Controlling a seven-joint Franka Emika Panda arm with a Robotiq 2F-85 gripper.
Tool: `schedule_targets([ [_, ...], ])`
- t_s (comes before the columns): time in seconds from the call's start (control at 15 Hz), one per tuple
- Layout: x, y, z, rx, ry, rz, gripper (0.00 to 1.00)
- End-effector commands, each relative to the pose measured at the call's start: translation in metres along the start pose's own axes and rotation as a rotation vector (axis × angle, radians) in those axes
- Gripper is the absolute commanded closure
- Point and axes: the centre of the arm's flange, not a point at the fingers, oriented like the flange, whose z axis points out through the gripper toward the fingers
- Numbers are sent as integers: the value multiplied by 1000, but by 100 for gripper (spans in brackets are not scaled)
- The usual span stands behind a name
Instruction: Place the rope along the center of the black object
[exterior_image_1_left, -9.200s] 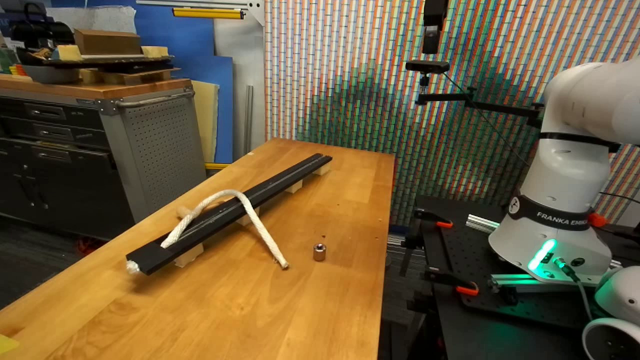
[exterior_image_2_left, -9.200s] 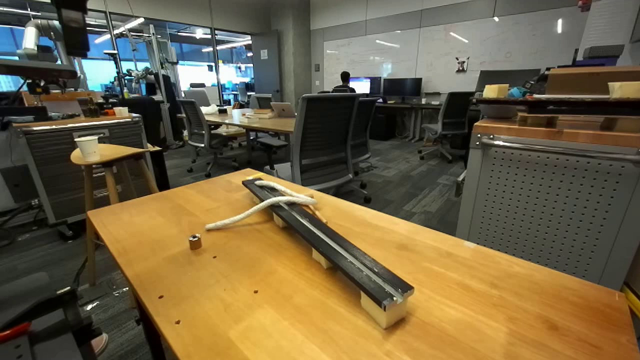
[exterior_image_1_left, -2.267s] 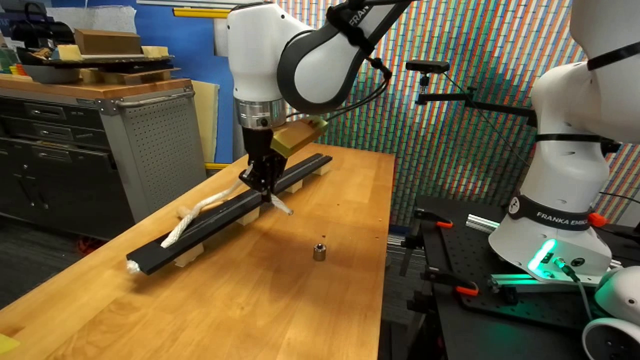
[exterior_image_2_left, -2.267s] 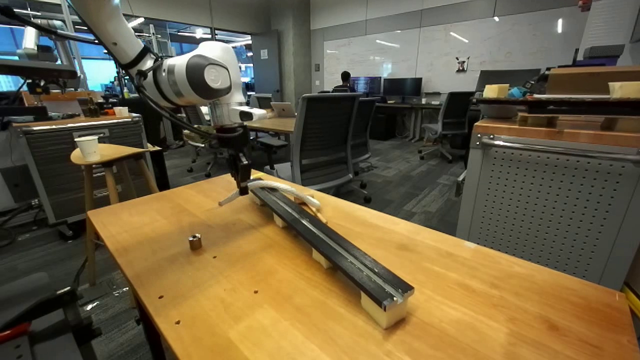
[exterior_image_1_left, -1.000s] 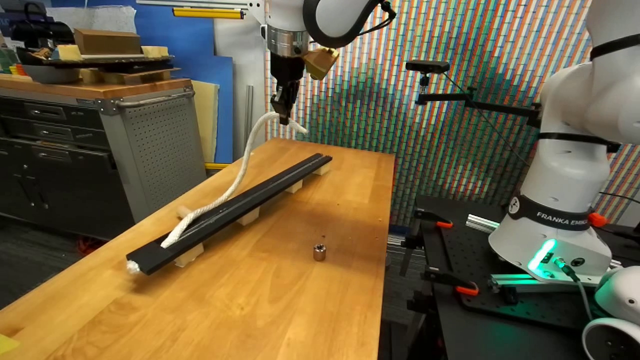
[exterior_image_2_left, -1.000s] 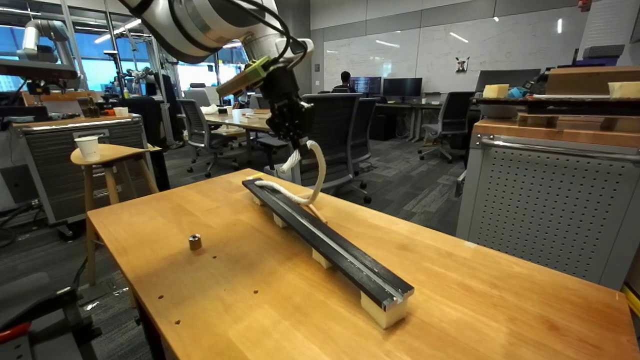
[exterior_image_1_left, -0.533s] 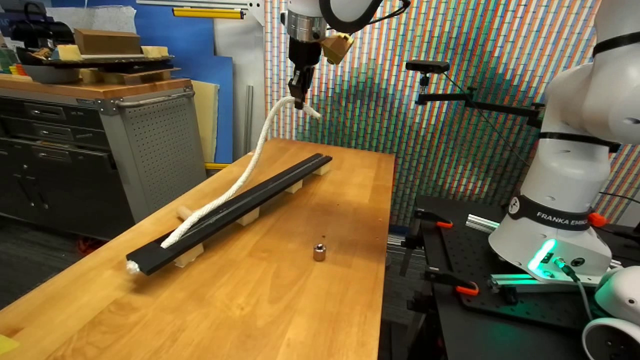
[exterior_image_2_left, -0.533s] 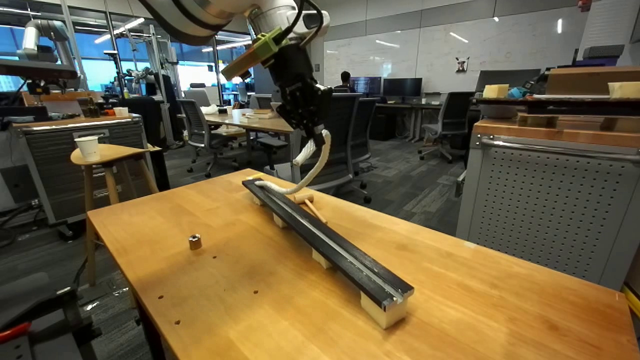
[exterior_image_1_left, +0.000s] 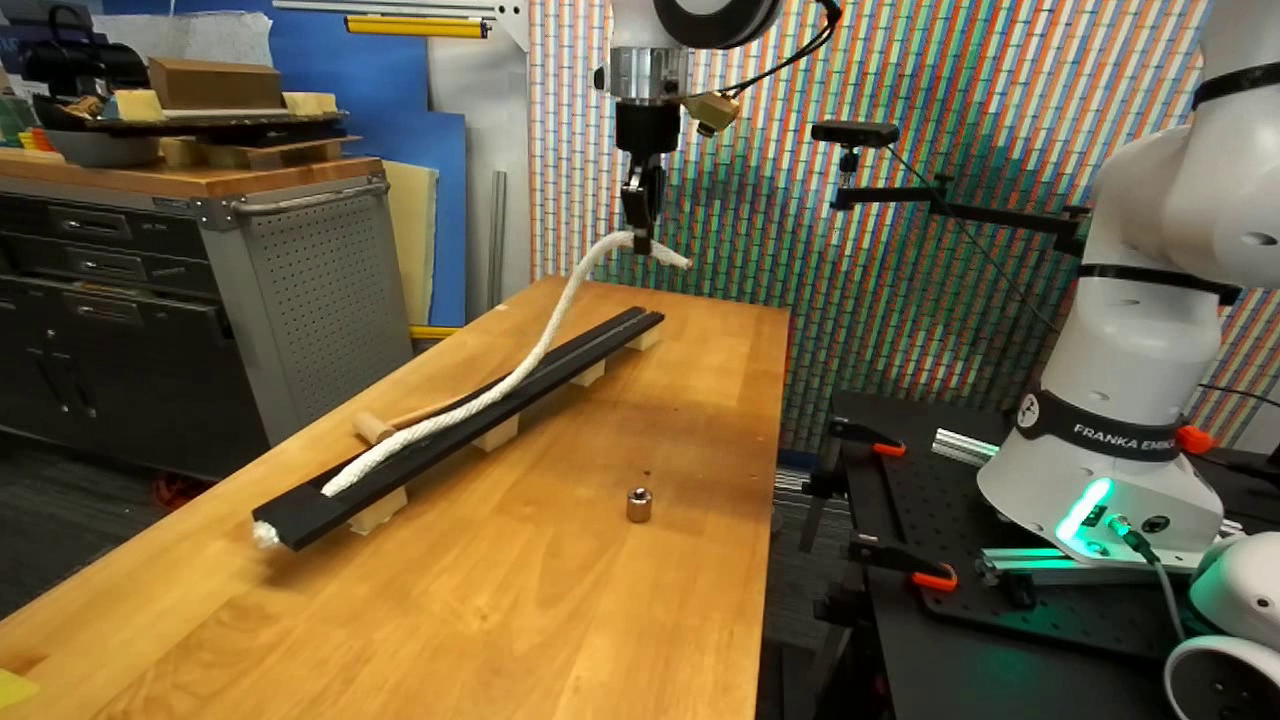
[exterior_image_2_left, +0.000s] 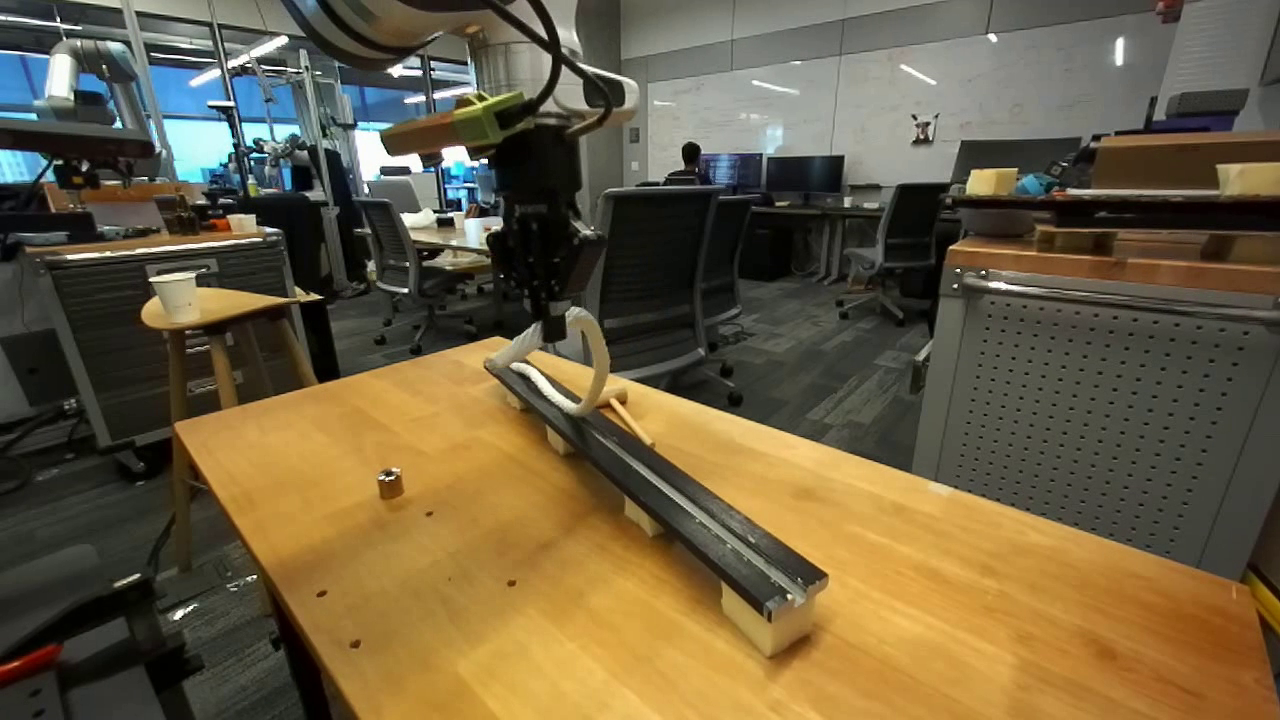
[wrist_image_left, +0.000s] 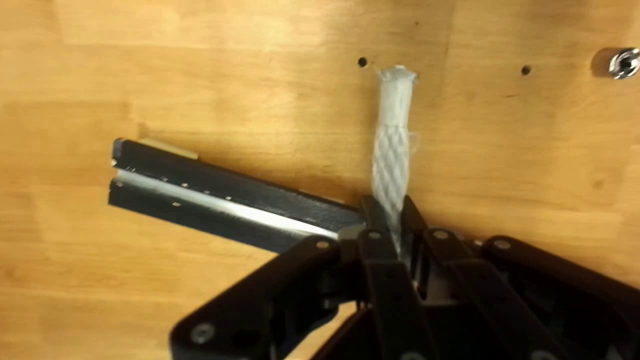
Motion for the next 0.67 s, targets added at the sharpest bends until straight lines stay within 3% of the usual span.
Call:
schedule_targets([
  [0.0,-12,3,-8,98,-72,-40,97],
  [0.27,-11,11,-7,84,-101,-59,97],
  [0.6,2,43,-12,-62,-10,-60,97],
])
